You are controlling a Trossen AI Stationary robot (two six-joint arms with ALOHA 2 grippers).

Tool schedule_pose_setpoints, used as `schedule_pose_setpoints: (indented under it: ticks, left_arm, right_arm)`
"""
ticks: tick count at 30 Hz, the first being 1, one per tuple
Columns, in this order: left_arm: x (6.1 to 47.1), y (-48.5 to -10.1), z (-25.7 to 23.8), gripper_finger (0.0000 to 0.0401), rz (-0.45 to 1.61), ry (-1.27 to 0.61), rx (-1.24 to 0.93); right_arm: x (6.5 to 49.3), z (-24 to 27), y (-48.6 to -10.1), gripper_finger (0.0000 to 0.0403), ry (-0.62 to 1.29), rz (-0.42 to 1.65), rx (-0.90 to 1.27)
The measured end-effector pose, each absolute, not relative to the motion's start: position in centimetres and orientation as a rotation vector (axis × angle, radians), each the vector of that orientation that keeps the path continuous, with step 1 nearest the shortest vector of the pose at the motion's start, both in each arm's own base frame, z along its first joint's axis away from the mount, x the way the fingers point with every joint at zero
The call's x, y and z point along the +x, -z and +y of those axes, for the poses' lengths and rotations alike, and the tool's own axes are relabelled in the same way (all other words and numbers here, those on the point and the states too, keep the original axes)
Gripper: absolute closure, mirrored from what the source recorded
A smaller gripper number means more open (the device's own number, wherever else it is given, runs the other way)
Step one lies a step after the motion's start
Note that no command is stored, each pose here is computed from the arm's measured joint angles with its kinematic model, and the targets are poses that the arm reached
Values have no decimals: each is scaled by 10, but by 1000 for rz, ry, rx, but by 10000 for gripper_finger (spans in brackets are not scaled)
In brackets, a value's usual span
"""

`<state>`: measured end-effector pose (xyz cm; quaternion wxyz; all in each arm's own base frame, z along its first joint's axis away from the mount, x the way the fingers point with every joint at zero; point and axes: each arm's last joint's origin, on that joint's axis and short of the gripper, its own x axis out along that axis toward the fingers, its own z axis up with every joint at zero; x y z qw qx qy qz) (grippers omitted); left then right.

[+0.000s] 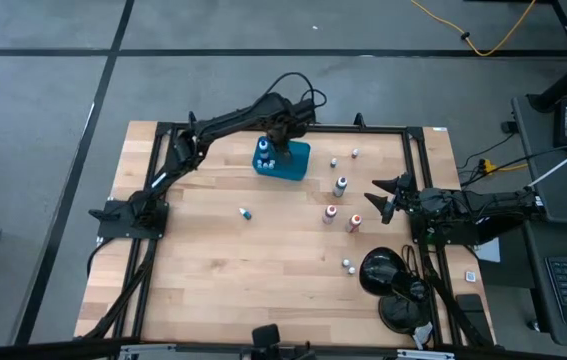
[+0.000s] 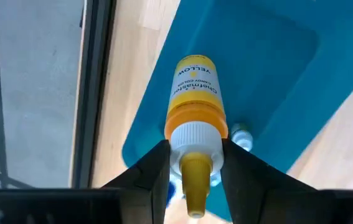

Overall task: Pick & Place food coloring
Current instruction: Put the large yellow food coloring bottle into the blue bin

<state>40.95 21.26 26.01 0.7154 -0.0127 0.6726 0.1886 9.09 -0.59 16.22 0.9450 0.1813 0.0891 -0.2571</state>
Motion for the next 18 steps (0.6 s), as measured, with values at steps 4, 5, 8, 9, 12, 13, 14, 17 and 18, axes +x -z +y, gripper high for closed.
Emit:
schedule_pose_setpoints:
  ticks: [4, 5, 8, 9, 12, 13, 14, 17, 18]
  left_arm:
    - [408, -252, 219, 287, 1523, -386, -3]
    - [408, -249, 220, 287, 1538, -378, 0]
    - [409, -241, 223, 286, 1564, -348, 14]
    - [409, -238, 223, 286, 1575, -341, 16]
    - [410, -231, 224, 287, 1601, -334, 12]
    - [410, -229, 225, 287, 1606, -333, 10]
    - [410, -229, 225, 287, 1610, -333, 7]
    - [407, -229, 226, 286, 1622, -339, -5]
    - [407, -229, 226, 285, 1623, -338, -5]
  right_arm:
    - [91, -6, -162, 108, 523, 182, 369]
    - [91, -6, -162, 108, 524, 182, 369]
    - [91, -6, -162, 108, 524, 182, 369]
    - [91, -6, -162, 108, 524, 182, 369]
    - [91, -6, -162, 108, 523, 182, 369]
    - [91, -6, -162, 108, 524, 182, 369]
    - [91, -6, -162, 108, 524, 182, 369]
    - [91, -6, -162, 108, 524, 182, 369]
    - [91, -6, -162, 108, 524, 182, 369]
